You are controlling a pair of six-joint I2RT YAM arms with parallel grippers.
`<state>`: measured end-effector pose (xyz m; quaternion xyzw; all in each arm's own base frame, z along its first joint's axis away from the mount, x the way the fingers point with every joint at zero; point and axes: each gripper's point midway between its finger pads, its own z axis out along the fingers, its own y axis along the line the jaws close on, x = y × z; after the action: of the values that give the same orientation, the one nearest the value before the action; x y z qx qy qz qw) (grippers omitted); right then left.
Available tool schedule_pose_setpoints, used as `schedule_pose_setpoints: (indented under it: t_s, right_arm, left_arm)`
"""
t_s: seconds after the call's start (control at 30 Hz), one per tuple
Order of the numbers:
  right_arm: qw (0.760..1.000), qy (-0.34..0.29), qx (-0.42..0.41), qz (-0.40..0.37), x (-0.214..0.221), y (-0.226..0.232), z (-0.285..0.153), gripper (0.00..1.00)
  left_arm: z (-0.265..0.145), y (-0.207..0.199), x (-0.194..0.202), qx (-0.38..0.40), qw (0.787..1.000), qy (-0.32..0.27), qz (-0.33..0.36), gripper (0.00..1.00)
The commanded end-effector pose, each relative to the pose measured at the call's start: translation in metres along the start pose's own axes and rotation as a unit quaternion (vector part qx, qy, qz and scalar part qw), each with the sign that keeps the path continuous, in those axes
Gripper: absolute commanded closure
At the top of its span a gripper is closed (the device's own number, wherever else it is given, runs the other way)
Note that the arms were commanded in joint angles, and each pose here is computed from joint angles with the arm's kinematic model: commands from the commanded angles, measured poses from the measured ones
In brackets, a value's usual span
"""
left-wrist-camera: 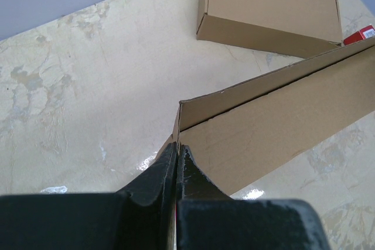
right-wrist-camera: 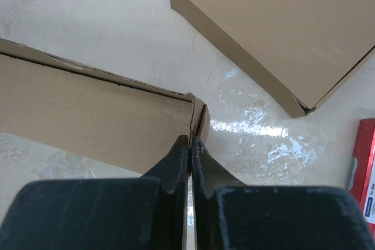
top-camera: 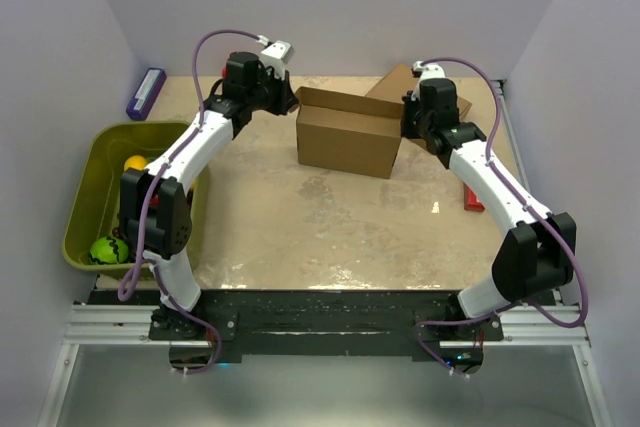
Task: Fold the paper box
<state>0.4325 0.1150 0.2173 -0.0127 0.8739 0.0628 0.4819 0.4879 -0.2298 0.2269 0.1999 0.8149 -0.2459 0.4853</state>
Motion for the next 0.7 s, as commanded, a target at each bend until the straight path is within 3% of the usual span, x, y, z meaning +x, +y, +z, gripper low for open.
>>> schedule_pose_setpoints:
  t_s: [0.0, 0.67]
  right_arm:
    - [0.997, 0.065, 0.018, -0.025, 0.0374, -0.0078, -0.0041, 1.0]
    - [0.998, 0.061, 0.014, -0.009, 0.0381, -0.0048, -0.006, 1.0]
  left_arm:
    - [-0.0093, -0.0243, -0.0004, 0.029, 0.999, 0.007, 0.012, 1.0]
    - [-0.0107, -0.0274, -0.0013, 0.036, 0.999, 0.005, 0.01, 1.0]
